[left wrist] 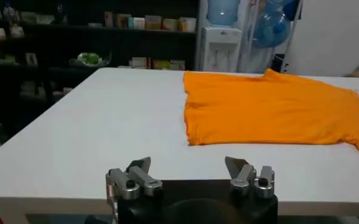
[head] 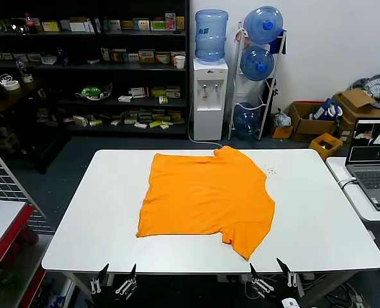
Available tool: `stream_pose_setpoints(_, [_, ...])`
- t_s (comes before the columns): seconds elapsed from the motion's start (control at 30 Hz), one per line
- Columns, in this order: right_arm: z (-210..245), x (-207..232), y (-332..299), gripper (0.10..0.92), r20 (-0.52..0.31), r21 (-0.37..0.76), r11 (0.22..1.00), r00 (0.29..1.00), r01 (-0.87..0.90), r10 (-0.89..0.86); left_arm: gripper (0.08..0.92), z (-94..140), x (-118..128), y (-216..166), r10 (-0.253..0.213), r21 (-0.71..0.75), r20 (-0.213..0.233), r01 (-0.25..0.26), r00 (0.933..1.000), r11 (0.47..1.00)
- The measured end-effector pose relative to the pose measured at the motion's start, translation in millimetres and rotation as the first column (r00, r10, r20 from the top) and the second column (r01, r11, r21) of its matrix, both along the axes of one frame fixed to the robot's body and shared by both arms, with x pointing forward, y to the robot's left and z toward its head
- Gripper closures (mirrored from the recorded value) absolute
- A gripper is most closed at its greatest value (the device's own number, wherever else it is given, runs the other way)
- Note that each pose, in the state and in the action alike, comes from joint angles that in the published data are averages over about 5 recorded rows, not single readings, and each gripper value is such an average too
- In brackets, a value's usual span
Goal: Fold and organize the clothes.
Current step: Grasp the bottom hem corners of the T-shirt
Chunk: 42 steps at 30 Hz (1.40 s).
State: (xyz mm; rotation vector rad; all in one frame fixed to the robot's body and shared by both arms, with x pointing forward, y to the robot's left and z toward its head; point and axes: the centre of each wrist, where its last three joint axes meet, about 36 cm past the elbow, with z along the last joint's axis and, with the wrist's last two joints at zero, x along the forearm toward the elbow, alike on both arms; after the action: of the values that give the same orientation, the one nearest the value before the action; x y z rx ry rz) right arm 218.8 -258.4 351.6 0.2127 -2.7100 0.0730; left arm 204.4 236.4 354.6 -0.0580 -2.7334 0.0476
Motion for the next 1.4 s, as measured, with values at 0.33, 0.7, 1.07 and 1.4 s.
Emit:
stream_pose_setpoints(0.33, [-10,23,9,0.200,0.011,-0.006,1.000,1.000,0.025,-0.025,0.177,-8,22,0,-0.030,-0.006,0.008,0.030,0.9995,1.000])
stream_pose_setpoints(0.7, [-35,64,29,0.200,-0.001,-0.026,0.998,0.998,0.055,-0.055,0.177,-32,90,-7,-0.047,-0.001,0.016,0.048,0.9987,0.999])
stream_pose_setpoints(1.07, [-47,76,43,0.343,-0.012,-0.045,0.997,0.998,0.056,-0.057,0.260,-50,132,-10,-0.039,0.022,-0.022,0.040,0.9990,0.999])
stream_pose_setpoints(1.4, [-53,77,45,0.629,-0.041,-0.041,0.998,0.998,0.055,-0.057,0.546,-55,146,-10,-0.031,0.038,-0.032,0.032,0.9990,0.999])
